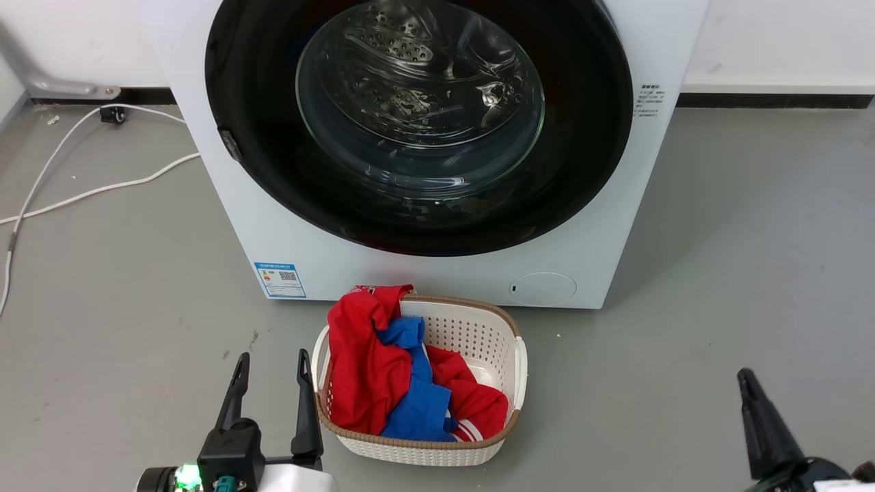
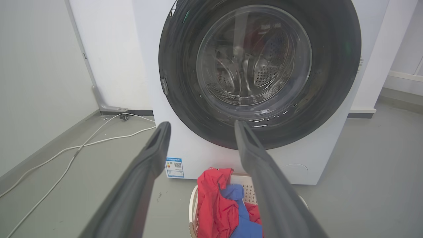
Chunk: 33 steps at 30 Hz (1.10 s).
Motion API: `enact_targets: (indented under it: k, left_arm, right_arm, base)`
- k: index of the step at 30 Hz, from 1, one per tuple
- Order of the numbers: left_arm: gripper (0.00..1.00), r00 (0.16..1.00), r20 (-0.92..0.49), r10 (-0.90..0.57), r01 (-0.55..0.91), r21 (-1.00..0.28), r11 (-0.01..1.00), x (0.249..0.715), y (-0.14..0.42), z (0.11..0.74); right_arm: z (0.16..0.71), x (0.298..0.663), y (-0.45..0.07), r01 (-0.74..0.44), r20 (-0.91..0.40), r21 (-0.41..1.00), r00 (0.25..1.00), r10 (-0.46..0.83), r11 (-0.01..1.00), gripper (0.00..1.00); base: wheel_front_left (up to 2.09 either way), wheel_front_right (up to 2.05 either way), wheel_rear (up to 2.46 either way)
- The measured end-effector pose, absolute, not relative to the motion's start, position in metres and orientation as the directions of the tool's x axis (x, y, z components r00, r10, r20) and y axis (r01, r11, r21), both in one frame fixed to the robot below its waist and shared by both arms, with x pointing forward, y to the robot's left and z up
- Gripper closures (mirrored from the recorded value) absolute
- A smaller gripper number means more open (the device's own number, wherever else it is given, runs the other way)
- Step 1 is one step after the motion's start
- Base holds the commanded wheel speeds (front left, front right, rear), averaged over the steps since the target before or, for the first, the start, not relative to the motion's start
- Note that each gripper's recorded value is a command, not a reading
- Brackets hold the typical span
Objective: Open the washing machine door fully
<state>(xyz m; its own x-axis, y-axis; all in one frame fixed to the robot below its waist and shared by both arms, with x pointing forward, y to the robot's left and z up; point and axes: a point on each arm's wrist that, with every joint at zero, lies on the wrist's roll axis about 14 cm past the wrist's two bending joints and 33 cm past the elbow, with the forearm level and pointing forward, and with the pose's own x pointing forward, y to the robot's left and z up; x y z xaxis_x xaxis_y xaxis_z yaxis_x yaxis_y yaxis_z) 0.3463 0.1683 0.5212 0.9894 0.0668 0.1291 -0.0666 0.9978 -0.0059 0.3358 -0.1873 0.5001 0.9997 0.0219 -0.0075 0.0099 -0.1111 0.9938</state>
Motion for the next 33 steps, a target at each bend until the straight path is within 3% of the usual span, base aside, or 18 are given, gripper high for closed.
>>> enact_targets:
  k: [7,17,26,33]
  left_arm:
    - [0.00,0.990,0.121,0.069,-0.069,-0.004,0.998,0.350,0.168,0.519]
    - [0.00,0.992,0.110,0.058,-0.060,0.015,0.998,0.379,0.167,0.514]
    - [0.00,0.993,0.107,0.047,-0.051,0.027,0.998,0.411,0.164,0.507]
    - [0.00,0.996,0.068,0.060,-0.062,0.042,0.997,0.434,0.167,0.486]
  right_arm:
    - [0.523,0.365,-0.215,-0.072,0.068,0.992,0.997,-0.034,-0.108,1.00]
    - [0.569,0.455,-0.275,-0.196,0.193,0.979,0.979,-0.070,-0.046,1.00]
    - [0.591,0.532,-0.265,-0.237,0.234,0.971,0.970,0.059,0.042,1.00]
    - [0.599,0.603,-0.224,-0.271,0.227,0.948,0.943,0.243,0.168,1.00]
  base:
    - [0.00,0.00,0.00]
    - [0.00,0.00,0.00]
    - [0.00,0.00,0.00]
    - [0.00,0.00,0.00]
